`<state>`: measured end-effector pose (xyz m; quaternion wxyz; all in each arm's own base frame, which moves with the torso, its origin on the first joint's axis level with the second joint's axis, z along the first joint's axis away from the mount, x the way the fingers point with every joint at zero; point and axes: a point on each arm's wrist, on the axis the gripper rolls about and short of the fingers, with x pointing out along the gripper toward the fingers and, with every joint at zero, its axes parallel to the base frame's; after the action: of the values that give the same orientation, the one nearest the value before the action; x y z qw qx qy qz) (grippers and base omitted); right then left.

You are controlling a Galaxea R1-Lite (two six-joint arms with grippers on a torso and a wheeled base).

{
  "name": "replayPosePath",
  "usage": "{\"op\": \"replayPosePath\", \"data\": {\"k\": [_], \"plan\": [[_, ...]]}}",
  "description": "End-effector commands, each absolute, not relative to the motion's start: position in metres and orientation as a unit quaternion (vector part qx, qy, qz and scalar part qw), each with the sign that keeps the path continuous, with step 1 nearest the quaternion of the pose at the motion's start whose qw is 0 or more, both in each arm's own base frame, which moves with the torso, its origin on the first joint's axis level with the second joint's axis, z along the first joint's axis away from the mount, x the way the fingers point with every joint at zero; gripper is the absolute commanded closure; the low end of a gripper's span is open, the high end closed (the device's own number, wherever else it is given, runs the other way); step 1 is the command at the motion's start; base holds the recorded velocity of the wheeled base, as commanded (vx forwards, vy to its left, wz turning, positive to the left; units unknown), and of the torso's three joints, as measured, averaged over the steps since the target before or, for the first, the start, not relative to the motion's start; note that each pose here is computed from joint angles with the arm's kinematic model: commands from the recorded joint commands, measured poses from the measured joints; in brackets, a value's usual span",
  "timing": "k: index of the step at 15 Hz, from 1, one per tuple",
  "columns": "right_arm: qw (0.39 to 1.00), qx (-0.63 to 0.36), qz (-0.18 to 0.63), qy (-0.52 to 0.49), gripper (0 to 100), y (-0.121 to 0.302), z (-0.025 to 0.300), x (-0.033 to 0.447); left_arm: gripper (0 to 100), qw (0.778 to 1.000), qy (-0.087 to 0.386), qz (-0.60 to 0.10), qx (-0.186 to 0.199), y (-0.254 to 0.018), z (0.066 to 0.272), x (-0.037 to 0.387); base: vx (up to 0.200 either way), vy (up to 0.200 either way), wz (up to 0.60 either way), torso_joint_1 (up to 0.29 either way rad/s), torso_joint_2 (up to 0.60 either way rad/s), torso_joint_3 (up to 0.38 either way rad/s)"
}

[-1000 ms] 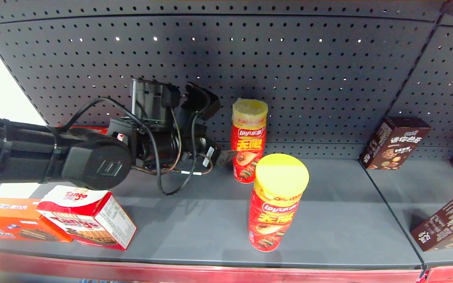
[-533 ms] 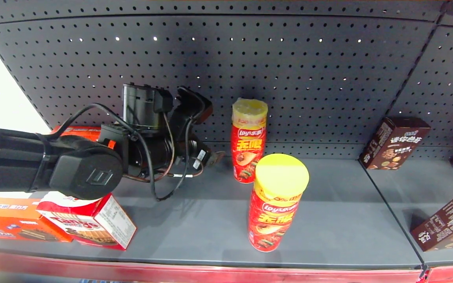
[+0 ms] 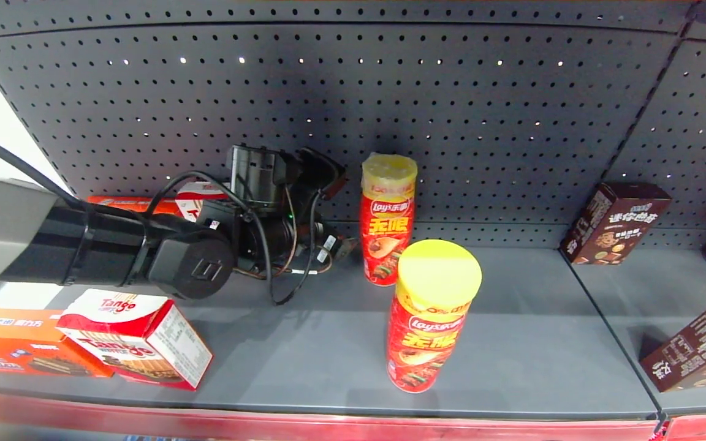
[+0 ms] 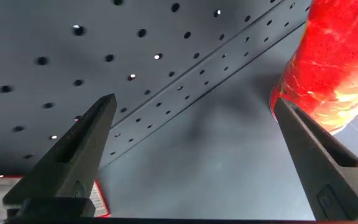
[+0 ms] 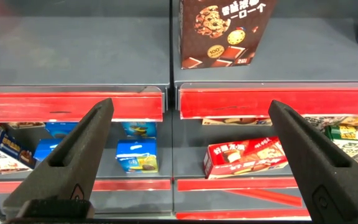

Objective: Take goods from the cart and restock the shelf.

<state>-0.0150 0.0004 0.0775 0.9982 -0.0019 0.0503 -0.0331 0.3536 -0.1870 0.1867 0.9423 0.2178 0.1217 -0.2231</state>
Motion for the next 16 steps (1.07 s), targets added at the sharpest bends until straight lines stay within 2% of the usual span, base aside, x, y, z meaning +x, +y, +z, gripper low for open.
{"op": "replayPosePath", "data": {"k": [1, 16], "plan": [[0.998, -0.001, -0.033, 0.051, 0, 0.000, 0.078, -0.015, 0, 0.941, 0.128, -0.225, 0.220, -0.190, 0.180, 0.357, 0.000, 0.000, 0.00, 0.000, 0.00, 0.000], [0.998, -0.001, -0.033, 0.051, 0, 0.000, 0.078, -0.015, 0, 0.940, 0.114, -0.237, 0.218, -0.207, 0.181, 0.361, 0.000, 0.000, 0.00, 0.000, 0.00, 0.000]]}}
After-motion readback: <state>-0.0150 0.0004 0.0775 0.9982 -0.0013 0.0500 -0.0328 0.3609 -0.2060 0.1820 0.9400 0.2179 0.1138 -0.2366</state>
